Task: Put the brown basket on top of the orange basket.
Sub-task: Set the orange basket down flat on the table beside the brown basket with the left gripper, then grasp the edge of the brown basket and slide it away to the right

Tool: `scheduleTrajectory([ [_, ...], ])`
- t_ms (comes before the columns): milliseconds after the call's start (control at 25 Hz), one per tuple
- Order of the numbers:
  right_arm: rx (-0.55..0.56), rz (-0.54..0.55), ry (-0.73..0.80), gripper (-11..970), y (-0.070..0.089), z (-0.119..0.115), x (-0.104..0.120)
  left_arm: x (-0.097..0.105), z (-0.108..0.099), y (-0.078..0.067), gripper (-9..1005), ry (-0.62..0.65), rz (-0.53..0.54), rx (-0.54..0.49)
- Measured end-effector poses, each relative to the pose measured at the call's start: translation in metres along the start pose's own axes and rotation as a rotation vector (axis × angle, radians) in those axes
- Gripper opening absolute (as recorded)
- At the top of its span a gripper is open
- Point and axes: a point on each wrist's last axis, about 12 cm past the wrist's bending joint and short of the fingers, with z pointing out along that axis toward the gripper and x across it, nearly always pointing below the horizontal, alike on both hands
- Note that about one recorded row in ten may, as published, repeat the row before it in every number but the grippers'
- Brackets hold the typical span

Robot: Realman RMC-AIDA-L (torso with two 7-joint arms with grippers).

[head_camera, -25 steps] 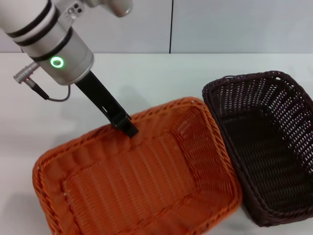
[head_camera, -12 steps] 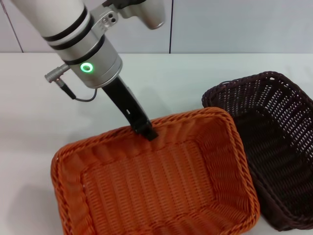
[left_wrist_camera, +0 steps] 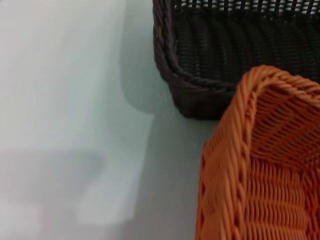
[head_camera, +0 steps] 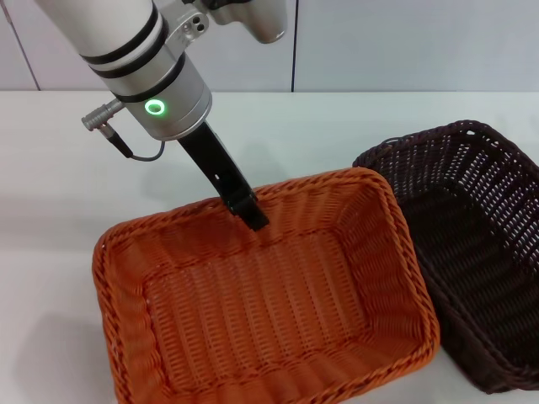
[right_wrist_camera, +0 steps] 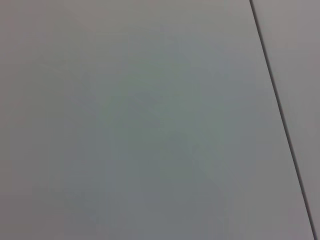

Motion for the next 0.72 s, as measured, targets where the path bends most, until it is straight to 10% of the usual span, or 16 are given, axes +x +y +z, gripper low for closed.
scheduleTrajectory([
  [720, 0.02, 0.006, -0.011, 541, -0.006, 0.003, -0.004, 0.0, -0.027, 0.011, 812, -0.15, 0.005, -0.162],
])
